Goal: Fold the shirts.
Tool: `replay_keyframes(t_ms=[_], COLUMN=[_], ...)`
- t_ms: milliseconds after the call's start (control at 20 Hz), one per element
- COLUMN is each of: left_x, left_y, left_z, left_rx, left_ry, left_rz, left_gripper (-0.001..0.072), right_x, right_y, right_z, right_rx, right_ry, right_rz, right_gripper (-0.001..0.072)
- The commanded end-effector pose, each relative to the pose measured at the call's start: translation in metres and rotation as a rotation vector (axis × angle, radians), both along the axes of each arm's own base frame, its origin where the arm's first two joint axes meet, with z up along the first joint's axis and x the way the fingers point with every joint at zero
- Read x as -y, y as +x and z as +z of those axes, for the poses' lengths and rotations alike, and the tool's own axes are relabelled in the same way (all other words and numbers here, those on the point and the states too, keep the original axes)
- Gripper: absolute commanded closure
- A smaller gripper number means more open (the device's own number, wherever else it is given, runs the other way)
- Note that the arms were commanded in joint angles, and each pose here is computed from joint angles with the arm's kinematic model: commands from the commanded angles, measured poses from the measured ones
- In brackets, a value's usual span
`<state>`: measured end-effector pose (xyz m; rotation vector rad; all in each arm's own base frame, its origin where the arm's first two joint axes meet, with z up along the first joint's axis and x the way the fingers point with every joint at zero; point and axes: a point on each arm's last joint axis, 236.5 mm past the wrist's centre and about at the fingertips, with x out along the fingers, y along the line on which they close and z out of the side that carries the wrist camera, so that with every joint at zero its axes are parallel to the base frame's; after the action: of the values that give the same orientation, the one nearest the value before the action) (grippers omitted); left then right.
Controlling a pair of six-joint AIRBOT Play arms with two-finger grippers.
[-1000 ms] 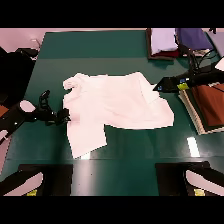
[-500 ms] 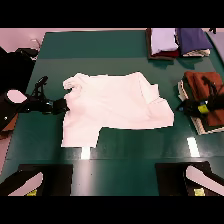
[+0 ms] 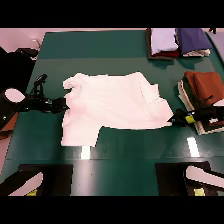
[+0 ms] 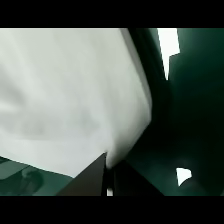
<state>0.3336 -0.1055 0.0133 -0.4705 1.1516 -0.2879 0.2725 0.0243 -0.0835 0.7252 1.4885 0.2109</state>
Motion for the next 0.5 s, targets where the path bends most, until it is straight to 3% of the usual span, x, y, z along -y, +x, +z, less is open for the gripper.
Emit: replay_keyframes(t_ms=[0,250,450], left_x=[0.000,-0.003,-0.006], left_y=[0.002,0.005,-0.059], left_z=[0.020,0.218,0.421], left_rx=[0.058,0.551,1.047], left_ry=[0.001,0.026,0.046], left_rz=[-0.001,-0.004,0.012], left_gripper=[0.0680,0.0680,0.0680], right_x=[-0.009,0.005,0.006], right_y=[0.017,0.073,0.063], right_z=[0.010,0.193,0.402], right_rx=[0.095,0.580,1.112], right_ry=[-0.040,-0.213,-0.443], right_rz=[0.067,0.121,0.076], right_gripper=[0.0692,0.0692,0.0693])
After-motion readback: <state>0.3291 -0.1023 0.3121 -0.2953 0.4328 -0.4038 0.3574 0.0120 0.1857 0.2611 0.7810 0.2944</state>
